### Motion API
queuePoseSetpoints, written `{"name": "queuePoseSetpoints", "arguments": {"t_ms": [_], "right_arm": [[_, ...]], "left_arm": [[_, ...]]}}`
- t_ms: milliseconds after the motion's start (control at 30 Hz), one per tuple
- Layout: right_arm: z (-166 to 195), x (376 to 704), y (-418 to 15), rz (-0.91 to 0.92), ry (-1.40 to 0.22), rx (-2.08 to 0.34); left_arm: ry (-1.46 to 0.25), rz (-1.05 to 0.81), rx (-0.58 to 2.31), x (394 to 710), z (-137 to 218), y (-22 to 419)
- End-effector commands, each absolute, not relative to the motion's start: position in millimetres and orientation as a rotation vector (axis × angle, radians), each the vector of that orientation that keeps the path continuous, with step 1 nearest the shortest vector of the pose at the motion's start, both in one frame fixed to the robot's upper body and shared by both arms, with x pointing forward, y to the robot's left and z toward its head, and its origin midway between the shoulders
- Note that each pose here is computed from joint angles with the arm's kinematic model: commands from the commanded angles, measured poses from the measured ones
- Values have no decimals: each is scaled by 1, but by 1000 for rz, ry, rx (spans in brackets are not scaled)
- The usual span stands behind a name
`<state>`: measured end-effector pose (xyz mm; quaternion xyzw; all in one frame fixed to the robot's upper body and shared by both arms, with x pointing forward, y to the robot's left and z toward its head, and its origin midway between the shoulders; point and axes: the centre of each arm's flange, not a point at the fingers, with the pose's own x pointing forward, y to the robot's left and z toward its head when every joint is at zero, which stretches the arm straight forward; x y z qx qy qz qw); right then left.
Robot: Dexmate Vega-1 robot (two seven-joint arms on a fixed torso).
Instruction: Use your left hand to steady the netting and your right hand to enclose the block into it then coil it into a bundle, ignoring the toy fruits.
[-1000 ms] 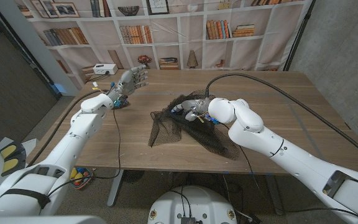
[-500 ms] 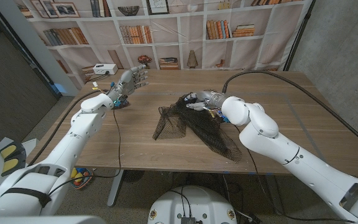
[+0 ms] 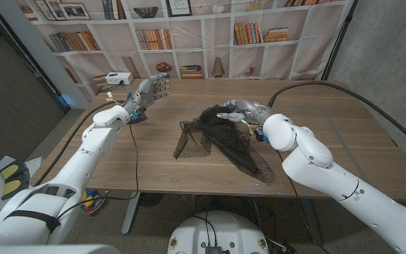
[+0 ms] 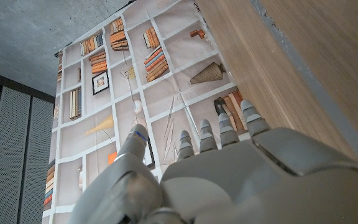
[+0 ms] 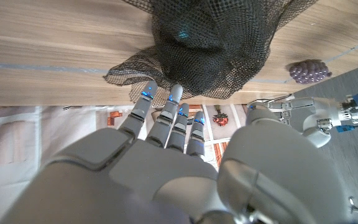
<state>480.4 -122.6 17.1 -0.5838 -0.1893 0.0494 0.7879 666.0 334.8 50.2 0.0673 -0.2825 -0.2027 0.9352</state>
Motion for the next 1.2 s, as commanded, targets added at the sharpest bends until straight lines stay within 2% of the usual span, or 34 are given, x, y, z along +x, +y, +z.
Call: {"name": "queuePoseSetpoints", "arguments": {"t_ms": [33,633,767,1000,1200], "right_arm": [[4,459,-123,78,-188,-1425],[-19,451,-112,86,90,-1611],[-22,452,-109,80,140,-1640],[-26,459,-104,85,323,-1705],[-30,467,-101,85,387,-1759]], "left_arm": [[-584,-447,150,667,53,327],[-590,-469,167,661,53,327],[-591,-469,168,660,52,329],[-596,-470,167,660,51,330],[-597,-471,163,662,51,331]]}}
